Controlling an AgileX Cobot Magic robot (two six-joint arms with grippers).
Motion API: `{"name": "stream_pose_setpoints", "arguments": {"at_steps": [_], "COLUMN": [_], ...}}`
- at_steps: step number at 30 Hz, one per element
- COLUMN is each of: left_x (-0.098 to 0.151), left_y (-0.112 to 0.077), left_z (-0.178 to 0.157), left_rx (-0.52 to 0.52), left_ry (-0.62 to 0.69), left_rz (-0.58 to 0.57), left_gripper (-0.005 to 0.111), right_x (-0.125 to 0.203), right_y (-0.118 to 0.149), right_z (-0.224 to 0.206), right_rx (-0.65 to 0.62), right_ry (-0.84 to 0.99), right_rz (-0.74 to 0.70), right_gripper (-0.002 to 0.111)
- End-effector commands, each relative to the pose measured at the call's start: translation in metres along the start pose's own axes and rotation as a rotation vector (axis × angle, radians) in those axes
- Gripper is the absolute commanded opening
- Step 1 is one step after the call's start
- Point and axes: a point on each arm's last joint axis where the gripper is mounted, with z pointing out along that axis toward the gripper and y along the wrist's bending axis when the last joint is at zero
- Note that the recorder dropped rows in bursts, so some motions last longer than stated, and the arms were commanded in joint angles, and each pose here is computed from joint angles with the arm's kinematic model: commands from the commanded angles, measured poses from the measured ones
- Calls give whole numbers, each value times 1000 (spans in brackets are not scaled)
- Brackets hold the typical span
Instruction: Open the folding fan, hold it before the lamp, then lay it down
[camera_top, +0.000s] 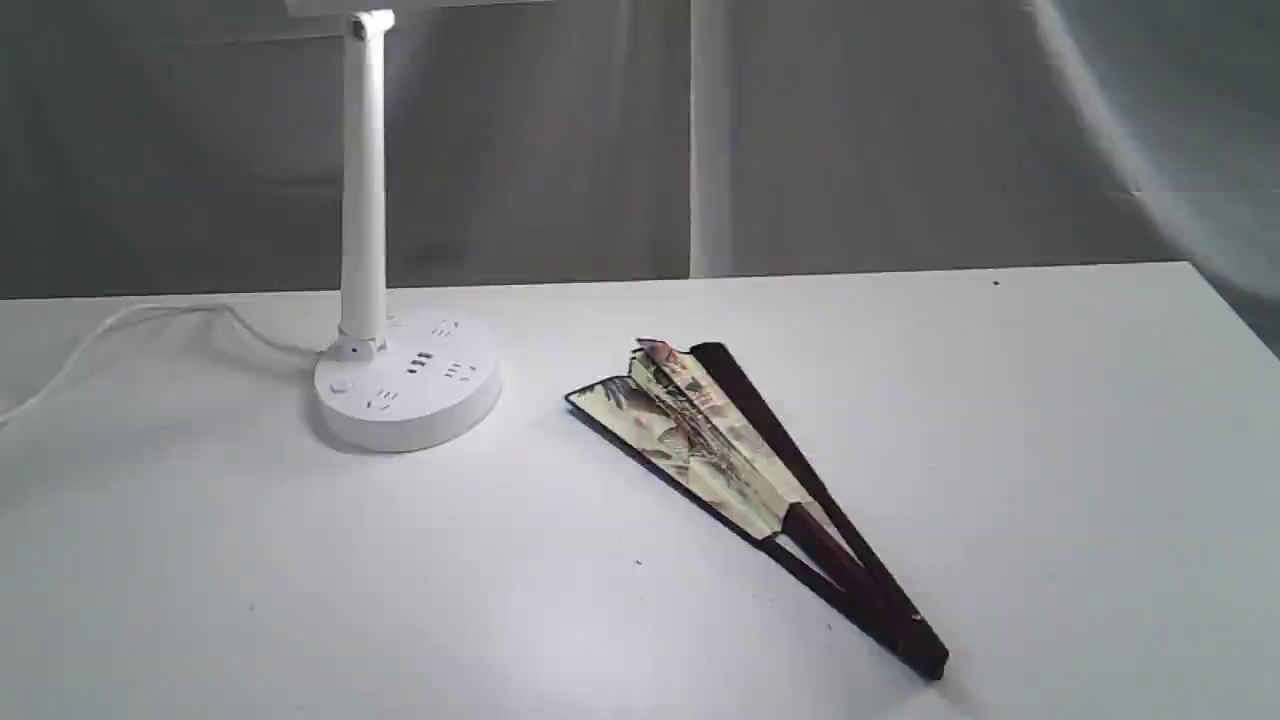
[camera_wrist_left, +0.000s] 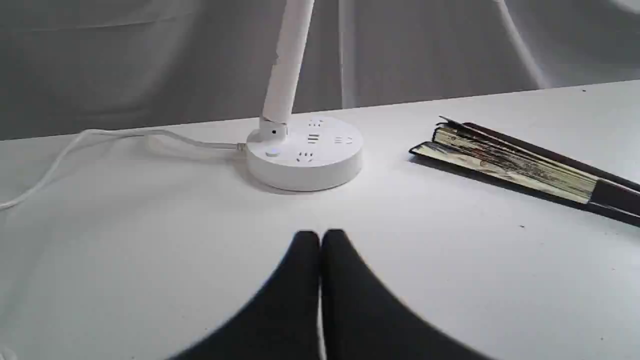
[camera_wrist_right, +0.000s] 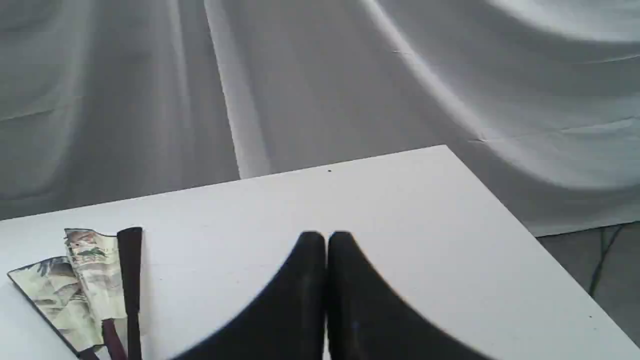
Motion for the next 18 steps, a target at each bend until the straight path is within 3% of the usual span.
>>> {"name": "stream_pose_setpoints", "arguments": {"at_steps": [1,18], "left_x": [1,1], "left_y": [1,1], "left_z": [0,0], "left_rx": [-7,-7], "left_ry": [-6,-6], "left_rz": [-2,-2], "left_gripper": [0,0], "right_x": [-1,-3], "right_y": [0,1], "right_z": [0,0], "right_rx": [0,-10], "right_ry": [-17,-38], "right_rz": [13,17], "right_gripper": [0,0]}}
